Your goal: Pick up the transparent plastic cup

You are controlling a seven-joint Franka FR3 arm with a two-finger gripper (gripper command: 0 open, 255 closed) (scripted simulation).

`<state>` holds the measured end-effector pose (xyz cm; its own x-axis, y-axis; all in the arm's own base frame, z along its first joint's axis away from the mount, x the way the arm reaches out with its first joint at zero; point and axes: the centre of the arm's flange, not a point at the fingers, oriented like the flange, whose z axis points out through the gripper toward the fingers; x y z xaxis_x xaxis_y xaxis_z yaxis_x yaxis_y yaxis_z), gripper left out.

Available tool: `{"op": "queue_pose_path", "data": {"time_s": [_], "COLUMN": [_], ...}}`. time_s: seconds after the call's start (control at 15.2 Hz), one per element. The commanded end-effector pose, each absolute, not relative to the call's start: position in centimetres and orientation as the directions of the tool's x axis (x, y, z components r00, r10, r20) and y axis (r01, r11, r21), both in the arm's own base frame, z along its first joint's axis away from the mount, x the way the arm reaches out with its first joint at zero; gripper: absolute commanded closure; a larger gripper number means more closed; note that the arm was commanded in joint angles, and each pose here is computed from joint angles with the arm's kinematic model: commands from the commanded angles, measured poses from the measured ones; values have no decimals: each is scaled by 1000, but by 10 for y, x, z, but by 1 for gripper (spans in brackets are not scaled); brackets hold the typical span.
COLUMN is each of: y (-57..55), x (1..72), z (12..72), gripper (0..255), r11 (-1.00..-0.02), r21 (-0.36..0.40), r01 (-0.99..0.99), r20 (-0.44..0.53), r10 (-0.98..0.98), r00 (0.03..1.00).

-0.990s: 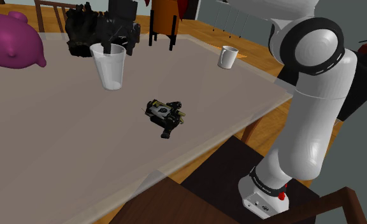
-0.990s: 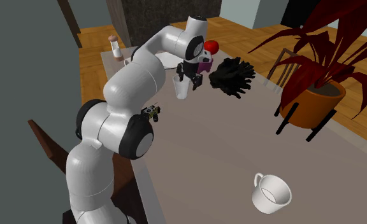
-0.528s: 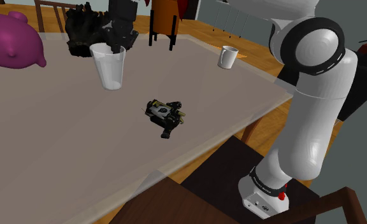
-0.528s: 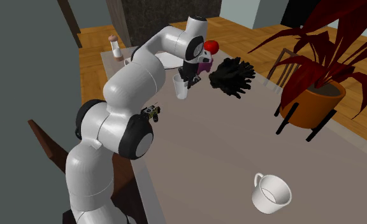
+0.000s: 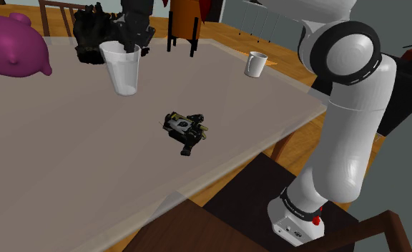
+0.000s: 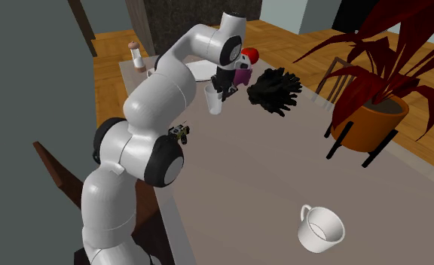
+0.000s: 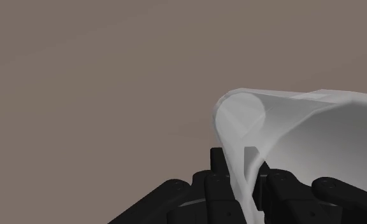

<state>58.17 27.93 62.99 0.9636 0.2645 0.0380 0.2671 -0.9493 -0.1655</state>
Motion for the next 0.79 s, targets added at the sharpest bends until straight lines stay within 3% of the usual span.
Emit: {"op": "queue_pose_path", "data": {"time_s": [0.0, 0.73], "y": [279, 279], "x": [581, 581], "z": [642, 690], "gripper": [255, 255], "r11": [-949, -949], "r21": [-165, -165], "r01": [267, 267], "r20": [38, 38], "r10": [264, 264], "r00": [964, 964]}}
